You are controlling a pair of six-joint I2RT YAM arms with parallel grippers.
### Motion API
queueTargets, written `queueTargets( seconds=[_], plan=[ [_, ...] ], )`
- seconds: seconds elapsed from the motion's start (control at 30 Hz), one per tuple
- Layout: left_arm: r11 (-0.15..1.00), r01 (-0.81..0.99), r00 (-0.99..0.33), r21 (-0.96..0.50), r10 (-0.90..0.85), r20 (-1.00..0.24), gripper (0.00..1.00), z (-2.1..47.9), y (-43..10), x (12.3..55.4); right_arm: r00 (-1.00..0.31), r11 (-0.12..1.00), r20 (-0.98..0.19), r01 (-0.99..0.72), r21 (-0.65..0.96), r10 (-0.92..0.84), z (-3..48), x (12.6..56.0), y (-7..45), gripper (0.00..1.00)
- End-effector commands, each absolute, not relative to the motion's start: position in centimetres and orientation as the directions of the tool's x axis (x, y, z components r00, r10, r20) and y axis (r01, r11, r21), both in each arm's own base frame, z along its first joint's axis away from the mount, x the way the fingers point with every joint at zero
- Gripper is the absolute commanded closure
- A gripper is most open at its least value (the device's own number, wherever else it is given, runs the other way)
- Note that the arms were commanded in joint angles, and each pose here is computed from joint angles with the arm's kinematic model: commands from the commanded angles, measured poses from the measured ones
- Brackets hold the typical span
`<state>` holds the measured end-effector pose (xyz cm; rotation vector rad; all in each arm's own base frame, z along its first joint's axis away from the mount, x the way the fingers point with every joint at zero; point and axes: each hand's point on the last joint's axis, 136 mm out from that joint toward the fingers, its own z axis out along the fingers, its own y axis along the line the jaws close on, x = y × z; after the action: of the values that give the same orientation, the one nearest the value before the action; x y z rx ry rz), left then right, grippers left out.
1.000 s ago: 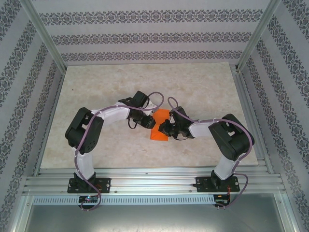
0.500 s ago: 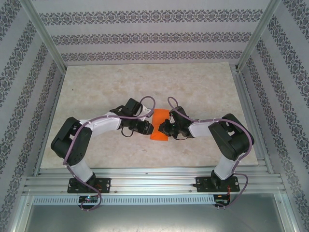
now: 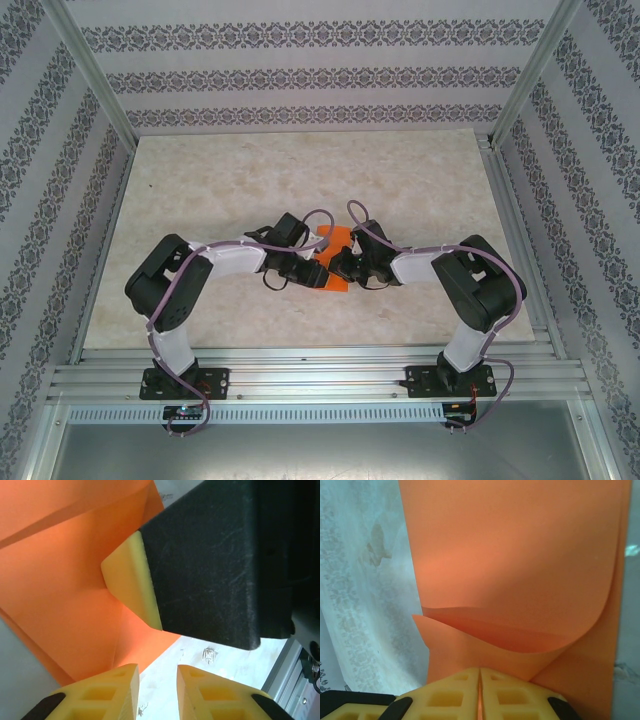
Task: Fold a paper plane with a square sheet of paper (fold left side to right side)
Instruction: Fold the triangle a second time at the center of the table.
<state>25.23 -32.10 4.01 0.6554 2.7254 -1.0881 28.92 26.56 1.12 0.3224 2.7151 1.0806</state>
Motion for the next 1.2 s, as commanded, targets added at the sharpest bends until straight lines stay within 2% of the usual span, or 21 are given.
queueTargets(
  seconds=[0.0,0.57,0.8,0.93,1.0,1.17],
  plan=[
    [0.652,0.459,-0.888,-0.603,0.347,-0.301,0.73,4.2,-32.6,26.0,-0.959,0.810,-0.024,0.225,0.542,0.282,-3.8,26.0,23.9,0.90],
    [0.743,0.453,-0.891,-0.493,0.385,-0.240,0.73,0.7,-30.3,25.8,-0.961,0.802,-0.047,0.200,0.563,0.272,-3.1,26.4,24.2,0.89],
    [0.766,0.438,-0.898,-0.472,0.393,-0.195,0.75,-1.0,-29.3,24.8,-0.960,0.782,-0.146,0.099,0.615,0.237,0.9,28.4,24.6,0.89],
    [0.776,0.432,-0.901,-0.459,0.395,-0.181,0.76,-1.5,-28.8,24.4,-0.961,0.794,-0.179,0.063,0.604,0.212,2.7,29.0,24.3,0.90],
    [0.778,0.432,-0.901,-0.456,0.395,-0.180,0.76,-1.7,-28.7,24.3,-0.963,0.790,-0.173,0.060,0.610,0.207,2.9,28.8,24.6,0.94],
    [0.780,0.438,-0.898,-0.447,0.401,-0.181,0.77,-1.9,-29.0,24.4,-0.966,0.754,-0.151,0.060,0.654,0.208,2.8,28.6,26.2,0.97]
  ],
)
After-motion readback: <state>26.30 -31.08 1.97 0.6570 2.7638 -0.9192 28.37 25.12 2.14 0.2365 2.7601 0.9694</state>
